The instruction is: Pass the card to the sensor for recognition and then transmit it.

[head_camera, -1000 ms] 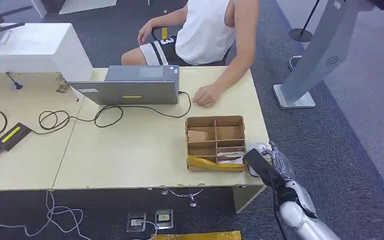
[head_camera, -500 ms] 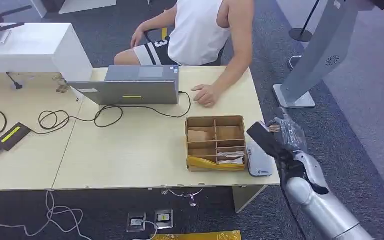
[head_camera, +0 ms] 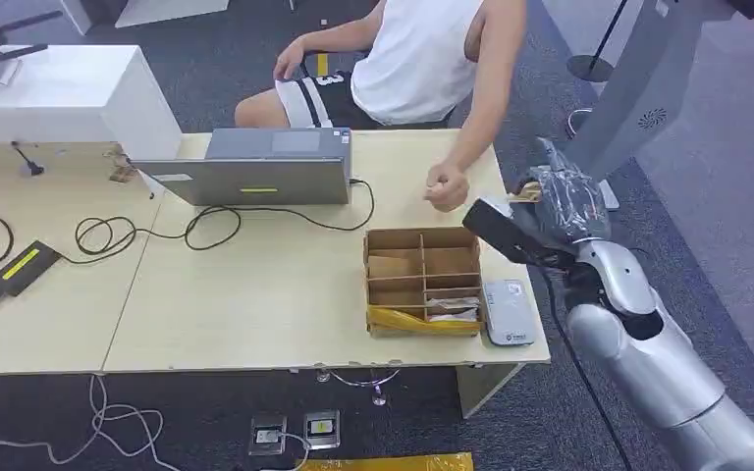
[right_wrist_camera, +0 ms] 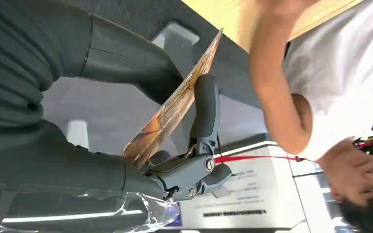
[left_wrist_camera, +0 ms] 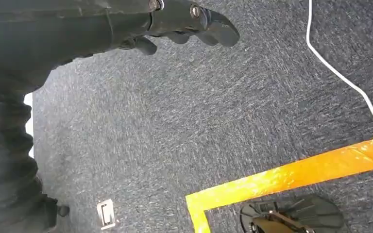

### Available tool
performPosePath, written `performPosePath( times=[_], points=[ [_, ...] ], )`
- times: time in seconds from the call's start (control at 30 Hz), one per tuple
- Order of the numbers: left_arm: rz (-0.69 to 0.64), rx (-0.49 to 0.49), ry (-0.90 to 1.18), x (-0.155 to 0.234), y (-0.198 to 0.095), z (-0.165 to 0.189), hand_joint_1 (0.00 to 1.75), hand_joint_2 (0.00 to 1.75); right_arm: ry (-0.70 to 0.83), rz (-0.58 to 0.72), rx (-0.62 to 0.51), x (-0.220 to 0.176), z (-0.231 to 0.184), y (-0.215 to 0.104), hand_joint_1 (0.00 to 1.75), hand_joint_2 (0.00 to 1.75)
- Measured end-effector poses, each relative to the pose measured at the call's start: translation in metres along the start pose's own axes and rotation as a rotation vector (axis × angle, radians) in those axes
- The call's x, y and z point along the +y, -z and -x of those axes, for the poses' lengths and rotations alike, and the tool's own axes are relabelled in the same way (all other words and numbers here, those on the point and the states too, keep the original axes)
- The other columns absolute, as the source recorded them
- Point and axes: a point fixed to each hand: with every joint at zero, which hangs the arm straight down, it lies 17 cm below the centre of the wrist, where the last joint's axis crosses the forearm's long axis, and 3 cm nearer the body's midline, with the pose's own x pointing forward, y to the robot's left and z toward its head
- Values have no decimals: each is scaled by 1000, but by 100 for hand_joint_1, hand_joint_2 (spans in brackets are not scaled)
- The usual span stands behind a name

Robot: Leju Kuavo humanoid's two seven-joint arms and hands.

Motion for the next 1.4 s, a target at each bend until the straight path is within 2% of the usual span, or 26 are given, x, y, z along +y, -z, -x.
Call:
performPosePath(
  times=[0.1,0.37,0.4,0.6,0.8,1.13,1.17,1.2,1.4],
  points=[
    [-1,-4,2,1,1,-2,0,175,-13,7,-37,-6,-20,7,175,175],
    [0,-7,10,0,0,-3,0,175,-22,8,-77,-6,-40,12,175,175],
    [0,-6,11,0,0,-3,0,0,-22,9,-82,-7,-42,13,175,175],
    [-1,-9,17,0,0,-5,0,0,-34,43,-97,-20,-62,46,175,175],
    [0,1,18,-1,-1,-1,0,0,-84,13,-78,-6,-69,67,175,175],
    [-2,15,21,-3,-2,7,0,0,-130,-34,-26,20,-61,77,175,175],
    [-2,16,22,-4,-3,8,0,0,-138,-42,-18,24,-59,78,19,175],
    [-2,17,22,-4,-3,8,0,0,-141,-47,-15,26,-58,78,0,175],
    [2,22,24,-9,-5,13,0,0,-151,-48,5,35,-49,77,0,175]
  ],
)
